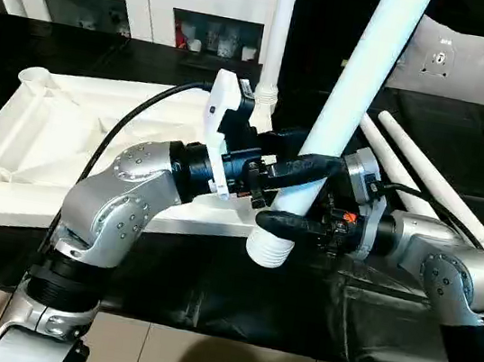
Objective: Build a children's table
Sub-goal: Pick table leg
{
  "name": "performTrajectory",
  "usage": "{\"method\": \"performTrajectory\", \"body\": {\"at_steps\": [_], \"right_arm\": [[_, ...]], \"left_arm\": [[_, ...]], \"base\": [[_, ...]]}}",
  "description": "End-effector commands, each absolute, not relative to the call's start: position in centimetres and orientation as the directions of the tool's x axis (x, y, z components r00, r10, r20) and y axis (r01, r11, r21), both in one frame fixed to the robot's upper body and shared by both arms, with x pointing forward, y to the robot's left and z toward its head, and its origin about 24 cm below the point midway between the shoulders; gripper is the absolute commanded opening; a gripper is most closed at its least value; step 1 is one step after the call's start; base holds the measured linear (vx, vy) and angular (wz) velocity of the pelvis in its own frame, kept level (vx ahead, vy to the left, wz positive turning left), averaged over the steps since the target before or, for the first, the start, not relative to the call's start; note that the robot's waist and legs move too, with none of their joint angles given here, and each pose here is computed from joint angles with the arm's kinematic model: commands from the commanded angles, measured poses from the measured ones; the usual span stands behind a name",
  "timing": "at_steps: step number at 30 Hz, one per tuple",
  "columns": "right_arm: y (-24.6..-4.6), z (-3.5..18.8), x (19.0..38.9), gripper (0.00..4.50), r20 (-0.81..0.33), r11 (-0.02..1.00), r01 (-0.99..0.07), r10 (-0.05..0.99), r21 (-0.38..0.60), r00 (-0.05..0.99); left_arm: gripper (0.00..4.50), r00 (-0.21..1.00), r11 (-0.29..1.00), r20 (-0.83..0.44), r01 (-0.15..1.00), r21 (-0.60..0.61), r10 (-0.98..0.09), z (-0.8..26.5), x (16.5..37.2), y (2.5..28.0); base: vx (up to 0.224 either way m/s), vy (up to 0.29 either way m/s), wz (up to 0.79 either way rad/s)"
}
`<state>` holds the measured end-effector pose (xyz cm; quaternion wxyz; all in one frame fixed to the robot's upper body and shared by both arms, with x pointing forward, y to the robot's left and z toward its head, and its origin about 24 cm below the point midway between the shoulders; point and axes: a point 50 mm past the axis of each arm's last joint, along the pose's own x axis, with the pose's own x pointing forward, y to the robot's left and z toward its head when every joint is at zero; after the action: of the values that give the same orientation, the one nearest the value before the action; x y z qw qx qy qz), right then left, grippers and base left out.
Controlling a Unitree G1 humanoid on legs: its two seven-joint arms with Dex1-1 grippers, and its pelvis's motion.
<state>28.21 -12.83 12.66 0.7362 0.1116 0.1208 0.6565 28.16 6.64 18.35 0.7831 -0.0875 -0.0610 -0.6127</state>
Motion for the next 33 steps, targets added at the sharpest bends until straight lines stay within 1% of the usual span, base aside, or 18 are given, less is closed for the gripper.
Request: {"method": "performTrajectory", "body": {"at_steps": [1,4,7,9,12,13,14,15,16,18,21,22,27,29,30,31,32,33], "right_arm": [[-13.0,12.9,28.7,1.99,-0.042,0.165,-0.938,0.986,0.304,0.160],[-13.0,12.7,28.7,1.94,-0.035,0.186,-0.929,0.982,0.321,0.184],[-12.9,12.6,28.6,1.94,-0.033,0.192,-0.924,0.981,0.332,0.192],[-12.8,12.6,28.5,1.94,-0.025,0.204,-0.923,0.978,0.326,0.207],[-12.7,12.8,28.6,1.93,0.000,0.230,-0.923,0.970,0.310,0.242],[-12.7,12.5,28.7,1.93,-0.026,0.301,-0.900,0.951,0.315,0.309],[-12.7,12.5,28.7,1.93,-0.026,0.301,-0.900,0.951,0.315,0.309],[-12.5,12.3,28.7,1.93,-0.042,0.325,-0.892,0.943,0.313,0.329],[-12.3,12.3,28.6,1.93,-0.050,0.332,-0.889,0.941,0.316,0.334],[-12.2,12.3,28.5,1.93,-0.051,0.338,-0.887,0.939,0.315,0.340],[-12.2,12.3,28.5,1.93,-0.044,0.344,-0.886,0.936,0.310,0.348],[-12.2,12.2,28.6,1.93,-0.025,0.355,-0.885,0.931,0.301,0.365],[-12.4,12.6,29.0,1.91,0.026,0.439,-0.855,0.886,0.274,0.463],[-12.4,12.7,29.0,1.91,0.030,0.446,-0.853,0.882,0.272,0.471],[-12.5,12.8,29.0,1.91,0.032,0.459,-0.847,0.875,0.268,0.484],[-12.7,12.5,29.3,1.91,0.002,0.516,-0.817,0.845,0.258,0.534],[-12.7,12.4,29.5,1.91,-0.016,0.541,-0.802,0.831,0.253,0.556],[-12.9,12.3,29.7,1.91,-0.034,0.573,-0.784,0.812,0.237,0.583]], "left_arm": [[2.56,0.191,0.185,0.184,0.982,-0.048,-0.964,18.4,27.7,5.6],[2.97,0.183,0.177,0.177,0.983,-0.047,-0.967,18.1,27.7,5.0],[3.01,0.179,0.169,0.217,0.984,-0.062,-0.960,18.4,27.7,4.6],[3.29,0.172,0.158,0.249,0.984,-0.077,-0.953,18.6,27.7,4.5],[3.43,0.171,0.145,0.309,0.984,-0.107,-0.935,19.0,27.7,4.4],[3.63,0.155,0.110,0.383,0.985,-0.137,-0.911,19.3,27.4,4.4],[3.63,0.155,0.110,0.383,0.985,-0.137,-0.911,19.3,27.4,4.4],[3.63,0.149,0.077,0.444,0.981,-0.176,-0.884,19.4,27.2,4.6],[3.83,0.155,0.069,0.475,0.979,-0.194,-0.866,19.5,27.2,4.6],[3.99,0.176,0.076,0.514,0.975,-0.208,-0.840,19.7,27.3,4.8],[4.10,0.193,0.079,0.555,0.972,-0.222,-0.809,20.0,27.5,4.9],[4.27,0.207,0.086,0.599,0.971,-0.225,-0.774,20.5,27.7,5.1],[4.30,0.246,0.113,0.653,0.964,-0.239,-0.716,21.2,28.2,6.1],[4.30,0.250,0.118,0.652,0.964,-0.240,-0.716,21.2,28.2,6.2],[4.30,0.303,0.173,0.624,0.949,-0.262,-0.720,21.0,28.7,6.2],[4.30,0.418,0.310,0.545,0.908,-0.283,-0.726,20.1,29.7,6.5],[4.30,0.451,0.355,0.520,0.892,-0.280,-0.725,19.9,30.0,6.6],[4.30,0.445,0.374,0.510,0.896,-0.241,-0.736,19.7,29.9,6.8]], "base": [[0.000,0.000,0.00],[0.000,0.000,0.00],[0.000,0.000,0.00],[0.000,0.000,0.00],[0.000,0.000,0.00],[0.000,0.000,0.00],[0.000,0.000,0.00],[0.000,0.000,0.00],[0.000,0.000,0.00],[0.000,0.000,0.00],[0.000,0.000,0.00],[0.000,0.000,0.00],[0.000,0.000,0.00],[0.000,0.000,0.00],[0.000,0.000,0.00],[0.000,0.000,0.00],[0.000,0.000,0.00],[0.000,0.000,0.00]]}}
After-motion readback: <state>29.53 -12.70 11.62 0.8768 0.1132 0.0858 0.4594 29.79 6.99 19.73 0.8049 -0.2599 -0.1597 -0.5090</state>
